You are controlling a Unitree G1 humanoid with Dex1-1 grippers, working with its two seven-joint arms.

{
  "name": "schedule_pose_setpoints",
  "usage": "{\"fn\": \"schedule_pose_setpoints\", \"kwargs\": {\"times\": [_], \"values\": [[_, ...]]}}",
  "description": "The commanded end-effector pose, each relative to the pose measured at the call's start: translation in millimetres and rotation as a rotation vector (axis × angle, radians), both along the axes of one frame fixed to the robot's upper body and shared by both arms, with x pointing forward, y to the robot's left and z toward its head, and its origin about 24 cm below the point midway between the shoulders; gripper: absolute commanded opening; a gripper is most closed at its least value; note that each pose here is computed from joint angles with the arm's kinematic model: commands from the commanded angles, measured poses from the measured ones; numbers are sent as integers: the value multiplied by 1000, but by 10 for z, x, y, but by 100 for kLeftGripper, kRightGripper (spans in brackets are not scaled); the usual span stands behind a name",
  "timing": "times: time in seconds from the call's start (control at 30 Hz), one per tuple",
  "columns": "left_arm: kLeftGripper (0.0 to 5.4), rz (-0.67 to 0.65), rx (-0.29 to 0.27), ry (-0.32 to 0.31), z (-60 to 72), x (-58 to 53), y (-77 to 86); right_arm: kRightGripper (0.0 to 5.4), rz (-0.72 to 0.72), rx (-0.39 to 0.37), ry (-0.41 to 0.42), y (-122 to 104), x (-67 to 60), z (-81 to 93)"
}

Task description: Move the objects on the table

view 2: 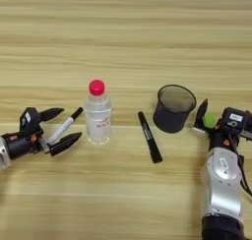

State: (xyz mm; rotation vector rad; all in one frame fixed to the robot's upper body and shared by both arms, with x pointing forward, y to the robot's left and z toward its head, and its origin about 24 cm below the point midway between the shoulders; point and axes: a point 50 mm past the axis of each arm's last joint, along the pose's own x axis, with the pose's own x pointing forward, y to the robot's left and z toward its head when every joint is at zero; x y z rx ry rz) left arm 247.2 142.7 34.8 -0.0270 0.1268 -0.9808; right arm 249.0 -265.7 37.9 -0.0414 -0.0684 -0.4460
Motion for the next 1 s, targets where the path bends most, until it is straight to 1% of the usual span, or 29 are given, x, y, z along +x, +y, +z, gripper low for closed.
{"fn": "schedule_pose_setpoints", "kwargs": {"times": [0.03, 0.23, 0.37, 0.6, 0.77, 1.0], "values": [[538, -45, -5, -19, 37, -45, -111, 540, 0, -3, -20, -11, 34, 39], [538, -98, -21, -29, 72, -59, -317, 540, -1, -2, -21, -5, 32, 41], [538, -114, -14, -39, 95, -14, -424, 540, 0, -2, -23, 4, 29, 44], [538, -69, -9, -43, 89, 85, -456, 540, 0, -1, -25, 13, 26, 46], [538, -46, -24, -36, 94, 167, -519, 540, 1, -1, -25, 11, 26, 47], [538, -71, -33, -37, 108, 175, -622, 540, 1, 0, -25, 20, 25, 43]]}}
